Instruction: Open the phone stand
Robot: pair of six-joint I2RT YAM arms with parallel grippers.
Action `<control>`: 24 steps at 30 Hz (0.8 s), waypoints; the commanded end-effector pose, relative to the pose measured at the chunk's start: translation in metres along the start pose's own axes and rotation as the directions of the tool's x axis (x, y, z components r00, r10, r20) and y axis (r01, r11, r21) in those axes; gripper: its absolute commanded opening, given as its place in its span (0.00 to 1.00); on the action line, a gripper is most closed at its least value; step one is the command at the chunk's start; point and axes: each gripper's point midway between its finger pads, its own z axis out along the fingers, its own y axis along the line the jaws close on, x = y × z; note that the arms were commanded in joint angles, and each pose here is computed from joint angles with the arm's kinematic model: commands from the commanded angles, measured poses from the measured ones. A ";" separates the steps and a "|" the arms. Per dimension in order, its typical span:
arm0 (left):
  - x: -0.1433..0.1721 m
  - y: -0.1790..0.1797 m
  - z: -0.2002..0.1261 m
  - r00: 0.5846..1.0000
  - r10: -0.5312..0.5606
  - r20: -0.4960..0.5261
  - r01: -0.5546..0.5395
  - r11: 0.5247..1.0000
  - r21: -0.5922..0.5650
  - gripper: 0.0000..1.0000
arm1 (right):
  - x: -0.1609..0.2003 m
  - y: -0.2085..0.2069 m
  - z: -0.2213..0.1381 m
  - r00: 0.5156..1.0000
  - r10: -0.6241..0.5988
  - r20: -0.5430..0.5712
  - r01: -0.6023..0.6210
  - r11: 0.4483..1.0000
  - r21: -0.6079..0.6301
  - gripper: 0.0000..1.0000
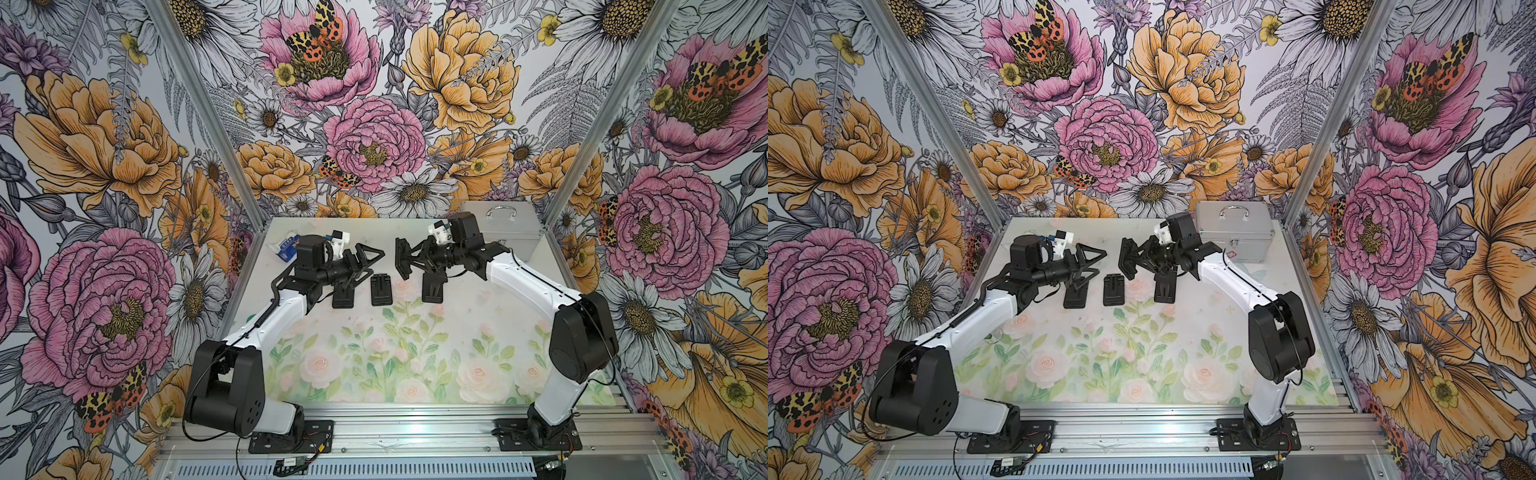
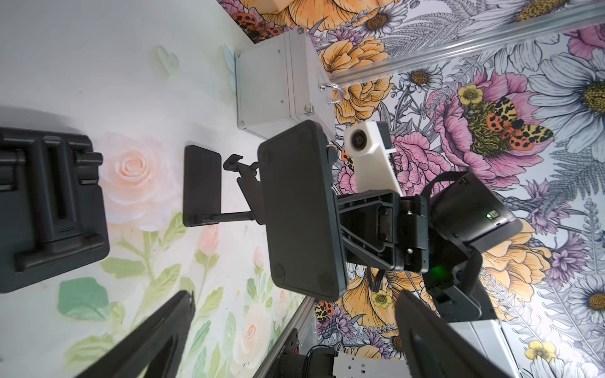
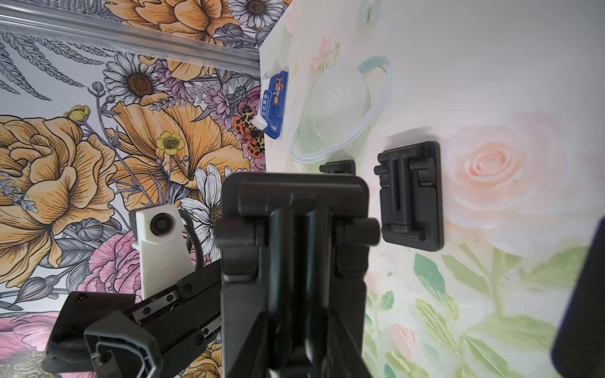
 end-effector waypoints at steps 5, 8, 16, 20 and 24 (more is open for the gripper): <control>0.007 -0.030 0.000 0.997 0.040 -0.061 -0.027 0.981 0.194 0.99 | -0.015 0.058 -0.018 0.998 0.026 0.064 -0.003 0.942 -0.337 0.00; 0.007 -0.024 -0.004 0.998 0.008 -0.059 0.006 0.974 0.227 0.99 | -0.016 0.060 -0.018 0.997 0.046 0.066 -0.018 0.928 -0.373 0.00; 0.010 -0.016 -0.002 0.998 -0.025 -0.063 0.040 0.966 0.254 0.99 | -0.017 0.060 -0.014 0.995 0.082 0.057 -0.051 0.911 -0.410 0.00; 0.005 -0.019 -0.001 0.998 -0.024 -0.054 0.037 0.964 0.263 0.99 | -0.013 0.057 -0.008 0.995 0.088 0.044 -0.062 0.913 -0.404 0.00; 0.004 -0.024 0.003 0.998 -0.025 -0.060 0.040 0.960 0.277 0.99 | -0.007 0.057 0.001 0.996 0.087 0.029 -0.068 0.913 -0.402 0.00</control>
